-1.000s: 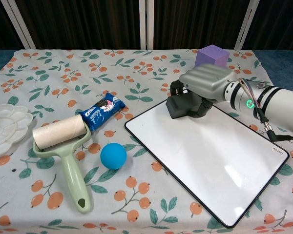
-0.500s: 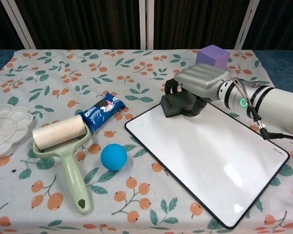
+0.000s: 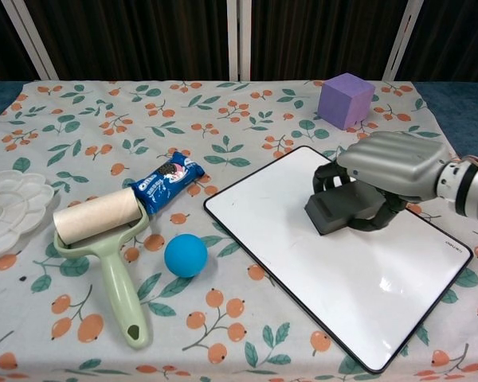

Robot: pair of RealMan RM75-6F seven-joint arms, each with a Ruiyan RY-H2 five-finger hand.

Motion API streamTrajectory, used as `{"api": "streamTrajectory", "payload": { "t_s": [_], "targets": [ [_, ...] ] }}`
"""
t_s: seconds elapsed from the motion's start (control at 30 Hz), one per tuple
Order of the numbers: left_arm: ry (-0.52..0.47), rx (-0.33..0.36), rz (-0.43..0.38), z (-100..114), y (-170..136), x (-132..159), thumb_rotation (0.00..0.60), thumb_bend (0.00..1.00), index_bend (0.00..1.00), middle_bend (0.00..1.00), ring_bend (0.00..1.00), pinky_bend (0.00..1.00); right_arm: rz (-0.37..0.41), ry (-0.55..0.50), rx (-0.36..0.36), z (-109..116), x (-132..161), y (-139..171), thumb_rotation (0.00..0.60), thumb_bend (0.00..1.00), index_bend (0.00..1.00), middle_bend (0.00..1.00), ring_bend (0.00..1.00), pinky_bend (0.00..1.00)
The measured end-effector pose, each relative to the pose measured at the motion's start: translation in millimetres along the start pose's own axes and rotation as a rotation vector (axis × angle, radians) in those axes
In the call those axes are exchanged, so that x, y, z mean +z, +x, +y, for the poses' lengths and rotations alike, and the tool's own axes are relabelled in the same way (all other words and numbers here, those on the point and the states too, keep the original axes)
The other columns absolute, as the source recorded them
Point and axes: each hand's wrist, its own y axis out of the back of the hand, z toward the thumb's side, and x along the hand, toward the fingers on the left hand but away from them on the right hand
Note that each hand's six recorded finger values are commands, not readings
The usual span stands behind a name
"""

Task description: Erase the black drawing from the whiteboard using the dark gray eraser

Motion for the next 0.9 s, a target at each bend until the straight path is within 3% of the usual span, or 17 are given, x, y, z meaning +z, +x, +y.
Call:
{"api": "streamTrajectory", "payload": {
  "t_s": [0.43,0.6,0.9],
  "targets": [
    [-0.002,0.006,0.009,3,-1,-2,0.6,0.0,0.08,0.07,0.04,0.16,0.031,-0.074,0.024,-10,-4,73,0.6,0.32,0.92,0.8,0.71,0.81],
    [0.002,0.008,0.0,4,0,1,0.6,0.0,0.08,0.07,0.04,0.16,0.006,-0.092,0.01,-3,-16,82,0.6,0.32,0.93,0.8,0.71,0.81],
    [0.006,0.007,-0.01,4,3,6,0.6,0.0,0.08,0.07,0.04,0.16,-0.113,-0.059,-0.24,54,-65,52,0.6,0.32,0.93,0.8,0.71,0.81]
  ]
}}
